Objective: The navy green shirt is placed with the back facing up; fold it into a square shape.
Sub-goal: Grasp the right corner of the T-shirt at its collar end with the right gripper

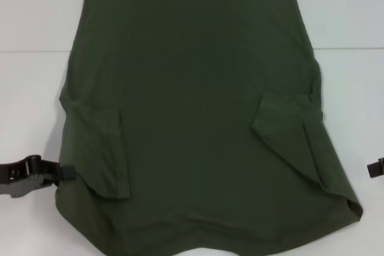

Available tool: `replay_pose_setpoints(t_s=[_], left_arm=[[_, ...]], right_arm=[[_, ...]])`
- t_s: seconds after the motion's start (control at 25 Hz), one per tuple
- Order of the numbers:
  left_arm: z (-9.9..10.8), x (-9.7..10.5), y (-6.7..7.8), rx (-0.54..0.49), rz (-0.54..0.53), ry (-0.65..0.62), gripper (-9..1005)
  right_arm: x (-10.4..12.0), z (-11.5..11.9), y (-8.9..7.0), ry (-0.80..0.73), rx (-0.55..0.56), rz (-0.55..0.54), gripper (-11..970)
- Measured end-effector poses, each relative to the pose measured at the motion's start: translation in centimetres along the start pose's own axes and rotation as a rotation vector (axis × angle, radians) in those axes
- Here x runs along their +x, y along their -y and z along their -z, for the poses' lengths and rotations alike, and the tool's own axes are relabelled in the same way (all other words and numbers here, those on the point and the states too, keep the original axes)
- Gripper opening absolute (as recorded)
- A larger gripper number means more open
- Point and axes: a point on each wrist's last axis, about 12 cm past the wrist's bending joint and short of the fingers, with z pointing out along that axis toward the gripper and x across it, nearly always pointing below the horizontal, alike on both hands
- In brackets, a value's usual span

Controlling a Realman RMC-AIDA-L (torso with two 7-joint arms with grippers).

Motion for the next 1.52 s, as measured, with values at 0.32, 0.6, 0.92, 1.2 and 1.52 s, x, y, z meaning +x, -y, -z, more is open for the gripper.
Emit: replay_pose_setpoints(t_s=[0.32, 0.6, 0.92, 1.2, 1.52], left_arm=[[-0.3, -0.6, 0.3, 0.000, -0.009, 0.005, 6], [-0.3, -0.6, 0.3, 0.000, -0.004, 0.008, 5], [-0.3, -0.6, 0.3, 0.000, -0.003, 0.006, 6], [-0.3, -0.6, 0.2, 0.000, -0.001, 0.011, 5], [-0.3, -0.7, 0.2, -0.004, 0.000, 0.017, 5]], right_arm=[[0.5, -2.7, -1.4, -0.049, -0.032, 0.086, 854], [1.0, -3.9, -1.7, -0.081, -0.028, 0.119, 854], [1.1, -4.6, -1.8, -0.084, -0.021, 0.134, 853], [0.9, -5.0, -1.9, -0.082, -0.016, 0.130, 840], [0.7, -5.8, -2.2, -0.100, -0.009, 0.146, 808]])
